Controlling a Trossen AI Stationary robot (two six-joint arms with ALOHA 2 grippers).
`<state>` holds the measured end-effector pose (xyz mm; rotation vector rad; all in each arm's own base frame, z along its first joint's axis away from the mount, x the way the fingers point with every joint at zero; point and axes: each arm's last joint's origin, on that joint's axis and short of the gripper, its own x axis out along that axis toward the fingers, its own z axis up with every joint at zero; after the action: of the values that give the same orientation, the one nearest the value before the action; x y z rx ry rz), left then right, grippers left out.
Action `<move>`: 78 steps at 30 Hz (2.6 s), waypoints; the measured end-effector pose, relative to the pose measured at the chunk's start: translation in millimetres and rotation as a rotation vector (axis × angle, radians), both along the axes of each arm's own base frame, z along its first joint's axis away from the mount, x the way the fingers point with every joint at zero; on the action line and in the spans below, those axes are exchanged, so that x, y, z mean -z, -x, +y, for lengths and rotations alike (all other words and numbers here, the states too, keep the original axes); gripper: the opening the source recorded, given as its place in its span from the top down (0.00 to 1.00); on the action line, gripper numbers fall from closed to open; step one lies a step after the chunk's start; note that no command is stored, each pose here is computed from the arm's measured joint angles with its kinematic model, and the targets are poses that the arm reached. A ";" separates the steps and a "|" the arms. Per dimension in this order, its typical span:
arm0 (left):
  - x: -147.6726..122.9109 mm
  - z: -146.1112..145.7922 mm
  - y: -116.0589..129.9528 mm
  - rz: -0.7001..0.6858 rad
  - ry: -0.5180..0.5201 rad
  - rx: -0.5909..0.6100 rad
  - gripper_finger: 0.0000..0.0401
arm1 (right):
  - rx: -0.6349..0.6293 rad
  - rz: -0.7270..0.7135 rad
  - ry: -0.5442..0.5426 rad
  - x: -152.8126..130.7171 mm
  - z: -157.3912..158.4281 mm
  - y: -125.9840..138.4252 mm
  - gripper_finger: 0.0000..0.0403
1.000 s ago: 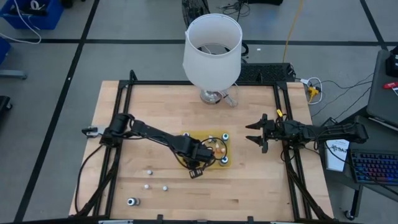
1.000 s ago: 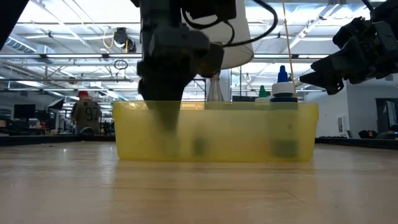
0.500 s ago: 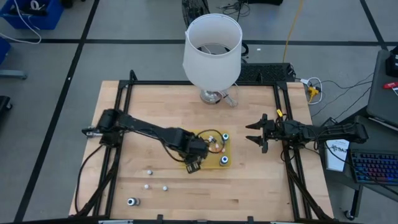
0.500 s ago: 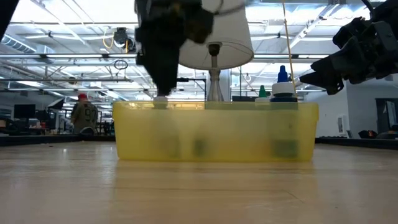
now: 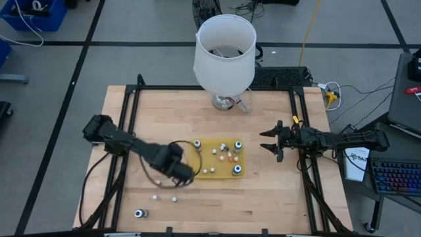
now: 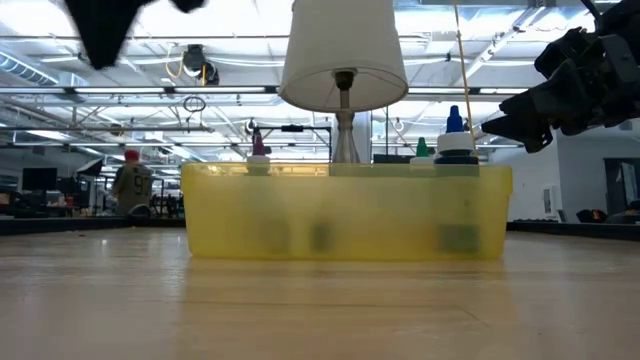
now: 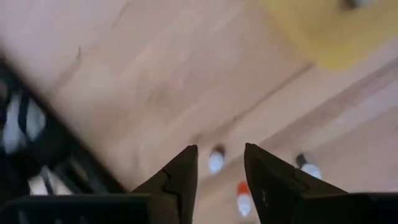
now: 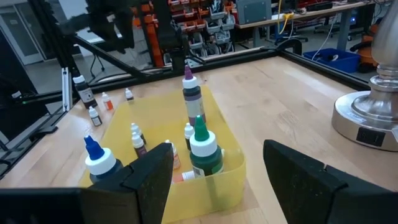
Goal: Pick & Place food coloring
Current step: Put the orange food coloring bottle into the yellow bin
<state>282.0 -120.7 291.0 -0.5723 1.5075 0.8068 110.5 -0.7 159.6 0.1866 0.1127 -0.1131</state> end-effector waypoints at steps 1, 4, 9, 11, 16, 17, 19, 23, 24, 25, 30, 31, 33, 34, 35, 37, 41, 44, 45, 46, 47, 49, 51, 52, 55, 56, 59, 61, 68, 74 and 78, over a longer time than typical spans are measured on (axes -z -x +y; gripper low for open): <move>1.5 -5.7 3.9 0.009 -0.006 -0.038 0.65 | 0.000 0.000 0.000 0.0 0.0 0.0 0.41; 9.5 -22.9 12.0 0.000 -0.017 -0.115 0.59 | 0.000 0.000 0.000 0.0 0.0 0.0 0.41; 29.3 -50.7 25.0 -0.049 -0.023 -0.204 0.49 | 0.000 0.000 0.000 0.0 0.0 0.0 0.41; 41.4 -59.4 28.8 -0.071 -0.008 -0.230 0.46 | 0.000 0.000 0.000 0.0 0.0 0.0 0.41; 70.5 -66.2 40.5 -0.052 -0.011 -0.291 0.42 | 0.000 0.000 0.000 0.0 0.0 0.0 0.41; 75.3 -66.2 42.0 -0.053 -0.014 -0.300 0.42 | 0.000 0.000 0.000 0.0 0.0 0.0 0.41; 83.8 -64.2 44.7 -0.045 -0.027 -0.316 0.42 | 0.000 0.000 0.000 0.0 0.0 0.0 0.41; 98.8 -58.9 47.7 -0.036 -0.040 -0.313 0.41 | 0.000 0.000 0.000 0.0 0.0 0.0 0.41; 102.1 -57.7 48.3 -0.035 -0.040 -0.309 0.41 | 0.000 0.000 0.000 0.0 0.0 0.0 0.41; 104.8 -56.7 49.3 -0.035 -0.039 -0.303 0.41 | 0.000 0.000 0.000 0.0 0.0 0.0 0.41; 115.5 -49.8 55.8 -0.064 -0.015 -0.313 0.41 | 0.000 0.000 0.000 0.0 0.0 0.0 0.41; 117.5 -48.8 56.9 -0.076 -0.007 -0.316 0.41 | 0.000 0.000 0.000 0.0 0.0 0.0 0.41; 120.5 -48.5 57.3 -0.099 0.014 -0.317 0.42 | 0.000 0.000 0.000 0.0 0.0 0.0 0.41; 122.6 -48.3 58.1 -0.101 0.018 -0.312 0.41 | 0.000 0.000 0.000 0.0 0.0 0.0 0.41; 124.3 -48.0 58.9 -0.098 0.019 -0.308 0.41 | 0.000 0.000 0.000 0.0 0.0 0.0 0.41; 126.8 -46.7 60.9 -0.087 0.013 -0.307 0.42 | 0.000 0.000 0.000 0.0 0.0 0.0 0.41; 130.3 -45.0 63.8 -0.065 0.011 -0.306 0.42 | 0.000 0.000 0.000 0.0 0.0 0.0 0.41; 130.5 -45.1 64.3 -0.053 0.020 -0.307 0.42 | 0.000 0.000 0.000 0.0 0.0 0.0 0.41; 130.5 -45.1 64.3 -0.054 0.020 -0.307 0.42 | 0.000 0.000 0.000 0.0 0.0 0.0 0.41; 130.5 -45.1 64.3 -0.053 0.020 -0.307 0.42 | 0.000 0.000 0.000 0.0 0.0 0.0 0.41; 130.5 -45.1 64.3 -0.054 0.020 -0.307 0.42 | 0.000 0.001 0.000 0.1 0.0 0.0 0.41; 130.5 -45.1 64.3 -0.054 0.020 -0.307 0.42 | 0.000 0.000 0.000 0.0 0.0 0.0 0.41; 130.5 -45.2 64.2 -0.054 0.021 -0.306 0.42 | 0.000 0.000 0.000 0.0 0.0 0.0 0.41; 130.5 -45.2 64.1 -0.055 0.021 -0.306 0.42 | 0.000 0.000 0.000 0.0 0.0 0.0 0.41; 130.6 -45.4 64.0 -0.056 0.023 -0.306 0.42 | 0.000 0.000 0.000 0.0 0.0 0.0 0.41; 130.6 -45.4 64.0 -0.056 0.023 -0.306 0.43 | 0.000 0.000 0.000 0.0 0.0 0.0 0.41; 130.6 -45.6 64.1 -0.050 0.029 -0.301 0.49 | 0.000 0.000 0.000 0.0 0.0 0.0 0.41; 130.6 -45.6 64.1 -0.050 0.030 -0.301 0.55 | 0.000 0.001 0.000 0.1 0.0 0.0 0.41; 130.2 -45.3 63.9 -0.061 0.022 -0.300 0.80 | 0.000 0.000 0.000 0.0 0.0 0.0 0.41; 130.1 -43.9 62.2 -0.113 -0.023 -0.254 0.85 | 0.000 0.000 0.000 0.0 0.0 0.0 0.41; 121.6 -46.6 55.6 -0.135 -0.006 -0.219 0.85 | 0.000 0.000 0.000 0.0 0.0 0.0 0.41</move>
<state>226.3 -167.3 169.4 -0.7822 1.3329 0.9211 110.5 -0.6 159.6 0.1865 0.1131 -0.1128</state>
